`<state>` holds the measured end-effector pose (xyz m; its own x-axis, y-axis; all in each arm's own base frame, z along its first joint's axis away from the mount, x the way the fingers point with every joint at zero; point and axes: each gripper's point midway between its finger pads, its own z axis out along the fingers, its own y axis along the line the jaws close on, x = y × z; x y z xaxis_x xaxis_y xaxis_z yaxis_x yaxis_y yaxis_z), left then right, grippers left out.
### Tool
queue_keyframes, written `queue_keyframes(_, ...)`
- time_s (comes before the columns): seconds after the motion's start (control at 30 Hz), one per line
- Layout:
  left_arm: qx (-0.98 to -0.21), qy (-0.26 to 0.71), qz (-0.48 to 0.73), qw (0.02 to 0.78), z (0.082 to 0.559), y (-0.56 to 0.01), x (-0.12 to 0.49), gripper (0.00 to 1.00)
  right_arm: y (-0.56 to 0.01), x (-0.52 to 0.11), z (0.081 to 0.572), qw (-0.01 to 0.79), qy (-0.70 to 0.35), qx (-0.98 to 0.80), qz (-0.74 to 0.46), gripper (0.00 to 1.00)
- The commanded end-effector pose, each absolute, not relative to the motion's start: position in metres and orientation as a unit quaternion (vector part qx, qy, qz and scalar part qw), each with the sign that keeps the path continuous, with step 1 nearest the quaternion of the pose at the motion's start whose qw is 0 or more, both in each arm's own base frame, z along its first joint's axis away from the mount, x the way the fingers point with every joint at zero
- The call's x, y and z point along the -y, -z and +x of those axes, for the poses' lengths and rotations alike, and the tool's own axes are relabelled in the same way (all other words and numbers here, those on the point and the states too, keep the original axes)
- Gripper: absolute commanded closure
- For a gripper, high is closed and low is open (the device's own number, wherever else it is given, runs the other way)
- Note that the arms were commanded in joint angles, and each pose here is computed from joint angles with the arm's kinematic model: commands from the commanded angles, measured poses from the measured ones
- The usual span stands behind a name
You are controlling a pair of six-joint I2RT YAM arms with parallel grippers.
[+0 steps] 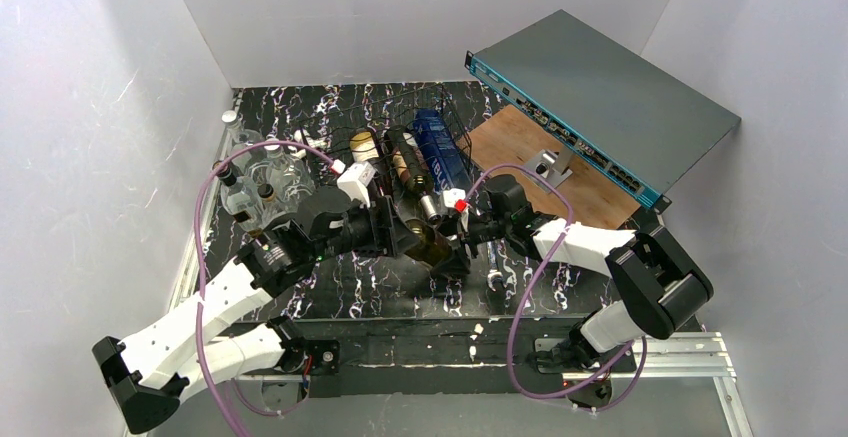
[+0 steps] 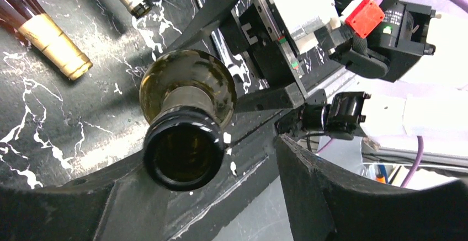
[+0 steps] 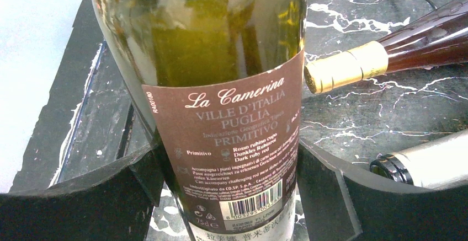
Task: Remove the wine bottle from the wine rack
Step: Pick up the wine bottle from the wine rack.
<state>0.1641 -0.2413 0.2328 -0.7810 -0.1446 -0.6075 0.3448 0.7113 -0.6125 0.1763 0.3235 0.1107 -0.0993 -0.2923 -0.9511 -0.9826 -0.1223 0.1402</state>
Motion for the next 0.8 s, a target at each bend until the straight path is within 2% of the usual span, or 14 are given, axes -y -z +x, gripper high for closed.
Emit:
queue_keyframes(0.0,-0.843,0.364,0.023,0.395,0.188,-0.245,0.236,0.37,-0.135,-0.332,0.176,0.384,-0.506,-0.510,-0.580,0.62)
queue_keyframes(0.4,-0.830,0.350,-0.006,0.433,0.205,-0.242,0.229,0.37,-0.132,-0.332,0.176,0.379,-0.508,-0.511,-0.581,0.62)
queue_keyframes(0.5,-0.824,0.361,-0.010,0.437,0.205,-0.245,0.231,0.51,-0.132,-0.332,0.178,0.381,-0.506,-0.514,-0.579,0.62)
queue_keyframes(0.63,-0.827,0.365,-0.010,0.428,0.202,-0.241,0.233,0.56,-0.131,-0.333,0.181,0.382,-0.503,-0.523,-0.572,0.62)
queue_keyframes(0.77,-0.826,0.364,-0.014,0.431,0.202,-0.239,0.230,0.81,-0.130,-0.332,0.183,0.382,-0.503,-0.527,-0.569,0.62)
